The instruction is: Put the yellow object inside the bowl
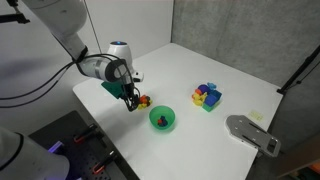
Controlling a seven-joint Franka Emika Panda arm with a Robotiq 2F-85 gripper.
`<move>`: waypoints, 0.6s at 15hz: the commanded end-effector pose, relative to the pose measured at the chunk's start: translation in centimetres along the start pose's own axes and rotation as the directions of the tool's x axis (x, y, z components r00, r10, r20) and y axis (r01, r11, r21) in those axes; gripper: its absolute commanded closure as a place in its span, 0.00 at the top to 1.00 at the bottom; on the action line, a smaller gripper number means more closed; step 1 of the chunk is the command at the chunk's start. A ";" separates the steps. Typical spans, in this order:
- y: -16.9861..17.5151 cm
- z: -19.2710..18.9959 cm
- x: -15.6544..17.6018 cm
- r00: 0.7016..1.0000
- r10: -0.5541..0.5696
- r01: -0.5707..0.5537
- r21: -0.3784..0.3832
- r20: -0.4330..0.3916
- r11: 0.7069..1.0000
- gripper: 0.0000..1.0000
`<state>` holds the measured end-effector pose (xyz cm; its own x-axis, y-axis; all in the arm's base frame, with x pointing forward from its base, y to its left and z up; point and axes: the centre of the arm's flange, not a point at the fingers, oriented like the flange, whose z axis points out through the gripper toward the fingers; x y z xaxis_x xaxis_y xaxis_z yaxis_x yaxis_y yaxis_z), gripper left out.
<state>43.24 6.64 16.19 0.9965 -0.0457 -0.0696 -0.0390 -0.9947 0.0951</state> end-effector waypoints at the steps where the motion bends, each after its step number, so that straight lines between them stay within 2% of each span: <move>1: -1.2 2.6 1.8 0.999 0.022 -0.022 0.004 -0.026 1.000 1.00; 9: -3.4 8.4 4.6 0.995 0.087 -0.086 0.031 -0.042 0.996 1.00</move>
<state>45.72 8.26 9.44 0.9950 -0.0932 -0.0360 -0.0903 -0.9930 0.0761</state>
